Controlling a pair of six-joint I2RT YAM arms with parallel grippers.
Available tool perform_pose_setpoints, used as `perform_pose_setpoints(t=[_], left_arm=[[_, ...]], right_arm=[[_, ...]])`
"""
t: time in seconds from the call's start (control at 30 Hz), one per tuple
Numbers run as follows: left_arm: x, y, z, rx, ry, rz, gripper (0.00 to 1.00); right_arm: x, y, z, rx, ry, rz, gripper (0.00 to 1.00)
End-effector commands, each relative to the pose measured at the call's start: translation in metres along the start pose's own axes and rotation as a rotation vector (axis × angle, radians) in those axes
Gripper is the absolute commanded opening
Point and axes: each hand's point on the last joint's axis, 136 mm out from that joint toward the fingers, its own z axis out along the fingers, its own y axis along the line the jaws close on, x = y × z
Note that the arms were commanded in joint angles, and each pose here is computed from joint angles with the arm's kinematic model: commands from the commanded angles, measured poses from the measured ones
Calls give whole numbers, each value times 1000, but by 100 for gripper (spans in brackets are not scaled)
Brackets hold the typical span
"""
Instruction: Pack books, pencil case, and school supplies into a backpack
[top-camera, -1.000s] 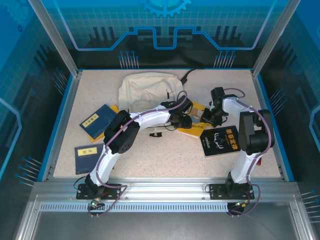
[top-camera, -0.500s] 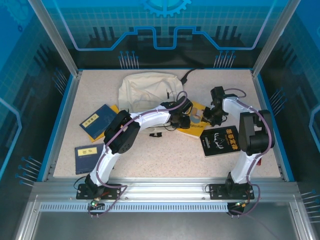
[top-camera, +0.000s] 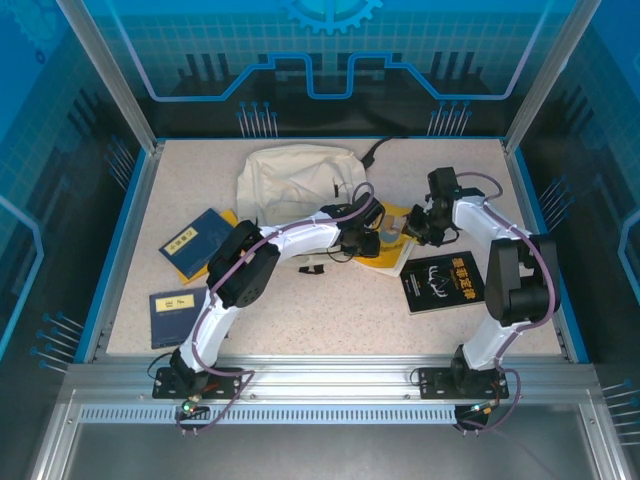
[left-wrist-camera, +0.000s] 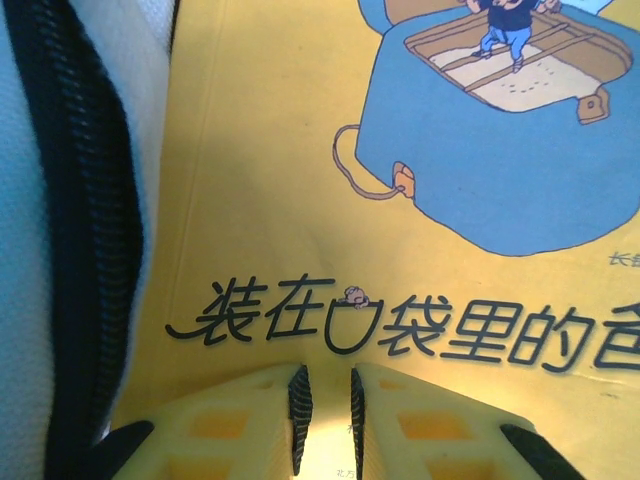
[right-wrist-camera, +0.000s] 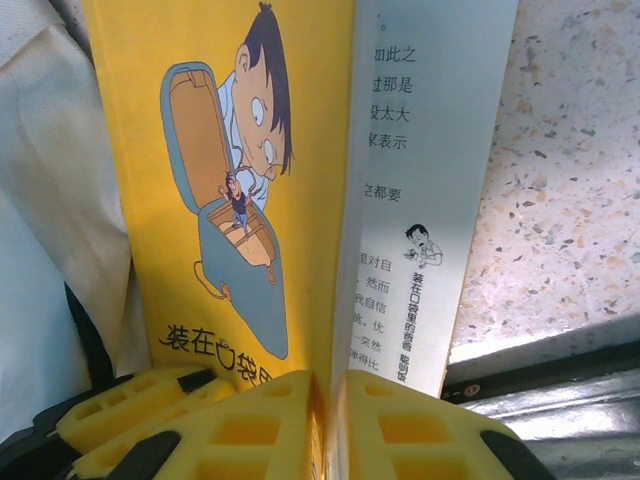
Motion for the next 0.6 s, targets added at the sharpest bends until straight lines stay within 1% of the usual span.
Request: perform_pose_setpoints(t=[0.0, 0.07, 0.13, 0.17, 0.27, 0.33, 0.47, 0.57], left_arm=[[54, 37, 29, -113, 169, 5, 25], [49, 32, 23, -98, 158, 10, 25], [41, 24, 13, -72, 141, 23, 28], [37, 19, 7, -57, 132, 30, 29], [20, 3, -21, 14, 98, 37, 38], [4, -9, -49, 92, 69, 18, 47], [-26, -21, -110, 260, -6, -27, 55], [-43, -13, -149, 355, -54, -72, 61]], right_arm=[[6, 10, 2, -61, 23, 2, 12], [3, 7, 0, -41, 5, -3, 7], [0, 5, -6, -21, -24, -18, 1], [-2, 4, -9, -16, -40, -27, 0], [-7, 10, -24, -35, -88, -77, 0], [-9, 17, -36, -61, -120, -118, 0], [-10, 34, -61, -158, -161, -201, 0], [-3, 52, -81, -289, -148, -246, 0]])
